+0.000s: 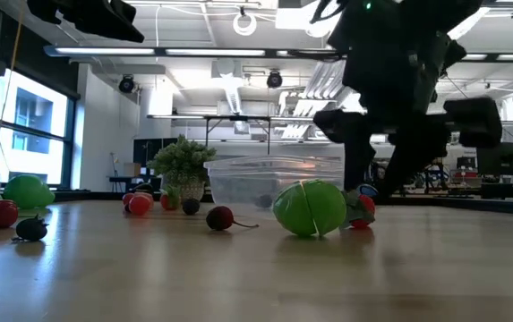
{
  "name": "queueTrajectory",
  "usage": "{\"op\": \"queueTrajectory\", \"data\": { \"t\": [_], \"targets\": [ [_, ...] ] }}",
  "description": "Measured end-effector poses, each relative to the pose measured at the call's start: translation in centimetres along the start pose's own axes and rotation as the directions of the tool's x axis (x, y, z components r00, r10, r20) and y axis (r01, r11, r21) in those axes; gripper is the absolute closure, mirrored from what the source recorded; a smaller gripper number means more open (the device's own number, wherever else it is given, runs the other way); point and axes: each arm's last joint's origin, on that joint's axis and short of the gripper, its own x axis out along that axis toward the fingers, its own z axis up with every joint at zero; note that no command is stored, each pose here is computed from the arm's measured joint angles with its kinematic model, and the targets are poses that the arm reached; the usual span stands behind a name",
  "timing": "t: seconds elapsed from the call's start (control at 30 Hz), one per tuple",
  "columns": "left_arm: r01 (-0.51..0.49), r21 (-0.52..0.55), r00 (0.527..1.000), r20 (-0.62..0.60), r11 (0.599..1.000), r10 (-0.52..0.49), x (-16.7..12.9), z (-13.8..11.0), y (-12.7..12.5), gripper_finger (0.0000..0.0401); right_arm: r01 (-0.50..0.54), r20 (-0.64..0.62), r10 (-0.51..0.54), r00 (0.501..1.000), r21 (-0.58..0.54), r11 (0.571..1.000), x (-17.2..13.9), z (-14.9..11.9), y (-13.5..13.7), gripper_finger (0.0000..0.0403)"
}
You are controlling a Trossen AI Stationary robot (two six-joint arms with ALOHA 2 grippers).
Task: Pick and placing Produce into tupperware
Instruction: Put the red strawberry into the transparent bin
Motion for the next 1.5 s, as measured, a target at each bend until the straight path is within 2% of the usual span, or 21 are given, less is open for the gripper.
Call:
{"op": "queueTrajectory", "data": {
  "t": [0.13,0.37,0.63,0.93,1.5],
  "targets": [
    [0.0,0.0,1.0,0.0,1.0,0.0,0.0,0.0,0.0,0.04,0.031,-0.046,-0.032,0.998,-0.021,0.999,1.0,-0.4,-0.1,0.0233],
    [0.0,0.0,1.0,0.0,1.0,0.0,0.0,0.0,0.0,0.04,-0.009,-0.015,0.008,1.0,-0.031,0.999,1.3,-0.3,-0.1,0.0233],
    [0.0,0.0,1.0,0.001,1.0,0.0,0.0,0.0,0.0,0.04,0.012,0.033,-0.01,0.999,-0.051,0.999,1.3,0.2,-0.3,0.0233],
    [0.0,0.0,1.0,0.001,1.0,0.0,0.0,0.0,0.0,0.04,-0.036,0.038,0.038,0.999,-0.051,0.998,2.2,-0.1,-0.2,0.0233],
    [0.0,0.0,1.0,0.0,1.0,0.0,0.0,0.0,0.0,0.04,-0.035,0.043,0.036,0.998,-0.042,0.999,2.6,-0.1,-0.2,0.0233]
  ]
}}
